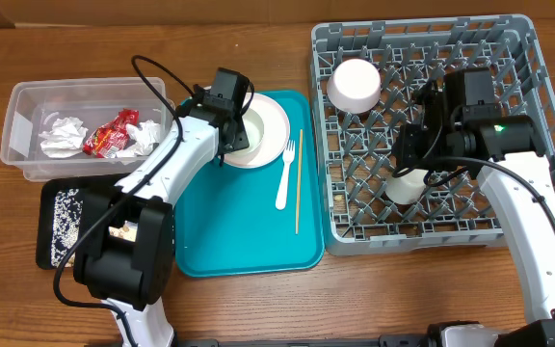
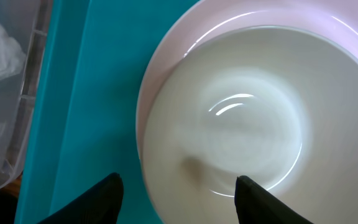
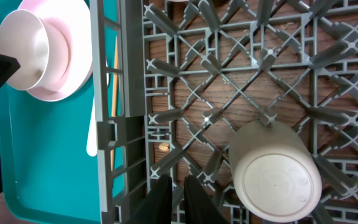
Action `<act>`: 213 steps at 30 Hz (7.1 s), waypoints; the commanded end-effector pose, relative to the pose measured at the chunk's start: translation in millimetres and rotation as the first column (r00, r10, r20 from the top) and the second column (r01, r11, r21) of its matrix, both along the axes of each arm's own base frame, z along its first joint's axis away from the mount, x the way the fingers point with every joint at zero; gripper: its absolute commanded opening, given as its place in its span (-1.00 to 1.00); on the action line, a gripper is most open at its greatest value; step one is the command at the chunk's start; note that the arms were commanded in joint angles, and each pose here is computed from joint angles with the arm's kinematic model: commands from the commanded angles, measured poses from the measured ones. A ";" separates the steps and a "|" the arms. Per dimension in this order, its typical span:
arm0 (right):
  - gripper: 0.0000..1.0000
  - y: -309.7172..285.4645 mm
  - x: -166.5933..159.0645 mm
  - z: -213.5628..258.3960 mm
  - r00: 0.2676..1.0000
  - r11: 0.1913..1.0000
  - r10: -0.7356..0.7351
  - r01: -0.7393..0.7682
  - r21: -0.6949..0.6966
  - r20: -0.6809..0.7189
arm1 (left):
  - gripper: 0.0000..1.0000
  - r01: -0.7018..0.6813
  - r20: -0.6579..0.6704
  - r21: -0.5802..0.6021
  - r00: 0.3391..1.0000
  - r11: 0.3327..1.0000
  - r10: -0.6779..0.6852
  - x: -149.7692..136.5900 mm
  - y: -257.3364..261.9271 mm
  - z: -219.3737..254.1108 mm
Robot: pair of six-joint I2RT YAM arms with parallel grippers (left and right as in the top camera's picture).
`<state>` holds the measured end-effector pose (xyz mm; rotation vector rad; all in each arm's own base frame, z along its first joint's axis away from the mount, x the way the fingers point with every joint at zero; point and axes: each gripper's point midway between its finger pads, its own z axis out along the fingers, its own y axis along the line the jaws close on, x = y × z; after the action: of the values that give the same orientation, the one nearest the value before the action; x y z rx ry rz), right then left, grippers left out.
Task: Sort waste into correct bins and load items into the dishwasher
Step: 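Move the left gripper over the white plates on the teal tray, then lower the left gripper and grasp the white bowl's rim, then lift the white bowl with the left gripper toward the rack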
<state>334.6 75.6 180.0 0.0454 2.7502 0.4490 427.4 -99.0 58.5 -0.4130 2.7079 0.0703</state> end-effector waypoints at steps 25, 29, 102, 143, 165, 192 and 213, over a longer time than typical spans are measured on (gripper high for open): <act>-0.77 -0.4 2.8 1.4 1.000 1.000 -0.004 0.004 0.003 0.007 | -0.32 -0.085 0.045 -0.008 0.995 0.996 0.085 12.0 14.6 -11.3; -0.77 -0.4 2.7 1.3 1.000 1.000 -0.004 0.004 0.003 0.007 | -0.28 -0.096 0.051 0.009 0.994 0.995 0.095 13.1 19.2 -16.1; -0.74 -0.3 4.1 2.1 1.000 1.000 -0.003 0.003 0.003 0.014 | -0.14 -0.087 -0.045 0.120 0.995 0.989 0.093 -16.6 38.8 -3.1; -0.67 -0.4 4.2 2.0 1.000 1.000 -0.004 0.004 0.003 0.014 | -0.57 -0.075 -0.026 0.084 0.997 0.994 0.077 -3.8 30.0 -17.5; -0.66 -0.4 4.3 2.1 1.000 1.000 -0.004 0.004 0.003 0.015 | -0.65 -0.073 -0.027 0.077 0.997 0.994 0.075 -1.6 28.1 -24.1; -0.21 -0.2 6.0 2.9 1.000 1.000 -0.003 0.003 0.004 0.023 | -0.93 -0.054 0.021 0.053 0.998 0.997 0.053 8.2 22.6 51.0; 0.36 51.7 -26.5 20.0 0.988 0.941 0.136 -0.107 0.322 -0.070 | -0.92 0.259 0.033 -0.146 0.966 0.955 -0.257 -65.0 -92.4 136.5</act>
<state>311.7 112.1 189.5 0.0012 2.7799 0.7890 370.3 -172.6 185.6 -0.1815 2.7425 -0.1513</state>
